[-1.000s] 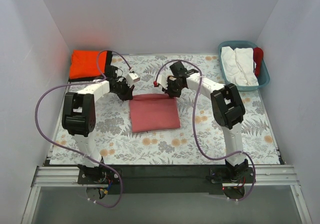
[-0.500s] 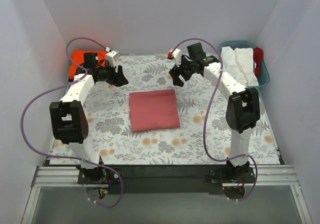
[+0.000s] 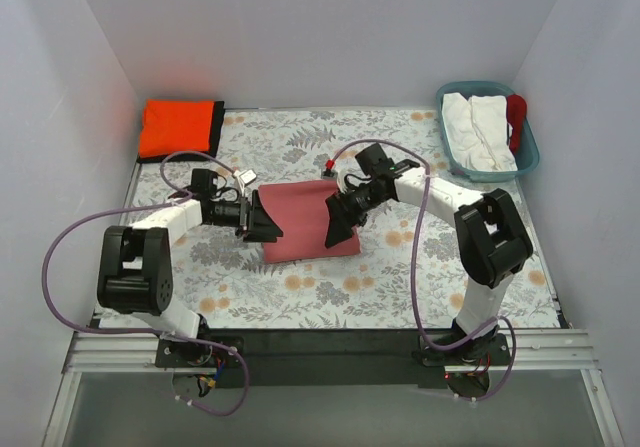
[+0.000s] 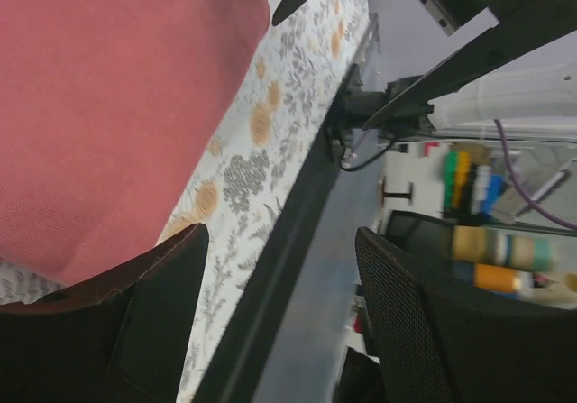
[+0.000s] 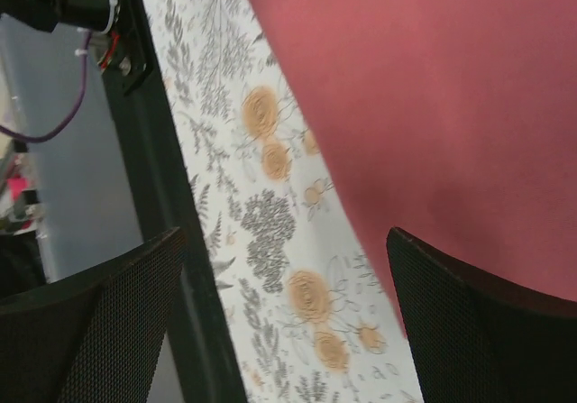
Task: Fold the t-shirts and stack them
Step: Fold the tshirt, then neatly place the folded tshirt to the corner
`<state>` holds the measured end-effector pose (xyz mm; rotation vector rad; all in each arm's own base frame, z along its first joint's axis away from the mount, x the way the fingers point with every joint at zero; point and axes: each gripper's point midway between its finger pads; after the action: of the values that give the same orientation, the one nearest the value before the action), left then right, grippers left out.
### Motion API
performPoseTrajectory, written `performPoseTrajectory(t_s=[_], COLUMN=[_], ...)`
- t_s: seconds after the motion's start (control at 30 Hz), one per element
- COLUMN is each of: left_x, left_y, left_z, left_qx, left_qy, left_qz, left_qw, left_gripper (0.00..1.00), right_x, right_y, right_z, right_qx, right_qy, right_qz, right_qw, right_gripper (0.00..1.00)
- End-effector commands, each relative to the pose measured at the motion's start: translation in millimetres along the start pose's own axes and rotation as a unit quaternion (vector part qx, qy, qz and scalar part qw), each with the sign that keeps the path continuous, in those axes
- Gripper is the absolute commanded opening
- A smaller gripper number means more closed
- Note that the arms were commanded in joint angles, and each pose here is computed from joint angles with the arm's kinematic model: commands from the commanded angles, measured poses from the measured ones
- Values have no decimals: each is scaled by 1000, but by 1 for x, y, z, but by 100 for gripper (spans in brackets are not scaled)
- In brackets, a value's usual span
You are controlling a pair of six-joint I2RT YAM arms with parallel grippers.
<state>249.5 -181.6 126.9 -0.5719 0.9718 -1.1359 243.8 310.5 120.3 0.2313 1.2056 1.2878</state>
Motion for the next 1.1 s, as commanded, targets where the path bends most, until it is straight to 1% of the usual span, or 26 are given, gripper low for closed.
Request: performPoseTrajectory(t_s=[0.0,0.03,0.13,0.23,0.27,0.33,0.37,0.4,0.43,0.47,0.5,0.57,0.6,0.63,0.67,0.7,0.73,0.77,0.8,0.83,0.87,0.9,0.93,0.97,1.0,1.07], left_x=[4,8,16,22,25,27,29,29,29,27,24,11,2,-11,-30,-45,-52,-67,-75,-85,-89,-92,-97,-102,-104,-112], left_y=[-12,-7,8,36,51,67,75,83,86,87,83,79,67,66,69,53,54,57,54,52,53,55,52,56,57,61], left_z=[-13,-19,-29,-31,-34,-16,-13,2,9,14,31,45,57,60,72,84,78,87,89,95,92,92,92,87,85,80], left_qx=[-61,-85,-126,-130,-140,-134,-139,-127,-122,-124,-105,-79,-58,-77,-70,-48,-75,-59,-53,-43,-69,-83,-85,-109,-120,-139], left_qy=[13,23,40,48,55,47,48,42,39,36,26,6,-13,-35,-74,-103,-120,-150,-166,-186,-198,-204,-211,-216,-221,-235], left_qz=[-59,-65,-62,-17,3,17,17,32,35,31,27,25,17,20,28,35,50,74,94,133,151,171,186,199,207,230], left_qw=[996,994,989,990,989,990,989,990,991,991,994,997,998,996,994,993,989,984,980,972,966,960,956,950,945,934], left_gripper=[64,64,62,62,62,61,61,61,61,61,61,61,61,61,61,62,63,67,68,69,70,70,71,72,73,74], right_x=[10,16,26,30,29,25,23,23,18,16,10,1,-7,-11,-14,-15,-17,-20,-16,-14,-16,1,6,9,25,34], right_y=[5,-4,-26,-58,-68,-97,-106,-116,-121,-123,-119,-105,-85,-73,-65,-46,-37,-38,-23,-18,-26,-7,-3,-9,7,7], right_z=[-6,-12,-29,-32,-29,-20,-17,-12,-10,-7,6,16,27,33,39,46,54,63,70,77,87,87,91,87,88,85], right_qx=[37,56,94,117,118,120,119,121,127,125,112,97,78,65,48,10,-15,-43,-94,-130,-166,-217,-272,-292,-332,-369], right_qy=[2,11,24,22,19,8,4,1,-3,-4,-14,-20,-35,-42,-48,-54,-60,-72,-75,-78,-88,-81,-77,-70,-72,-60], right_qz=[42,42,36,1,-11,-51,-60,-72,-75,-76,-77,-70,-55,-46,-50,-55,-64,-101,-119,-143,-205,-219,-239,-275,-274,-304], right_qw=[998,998,995,993,993,991,991,990,989,989,991,993,995,996,996,997,996,991,986,978,961,948,929,913,900,877], right_gripper=[98,98,97,97,97,97,97,97,96,96,96,96,95,95,95,95,94,93,91,88,87,82,80,79,75,72])
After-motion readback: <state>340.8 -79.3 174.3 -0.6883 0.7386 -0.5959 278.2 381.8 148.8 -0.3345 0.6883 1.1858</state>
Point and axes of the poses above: each gripper's point midway between its finger pads, its own x axis out along the fingers, its own y axis along the line the jaws close on, z = x × y, and after that the axes turned 12 degrees about x, right-handed
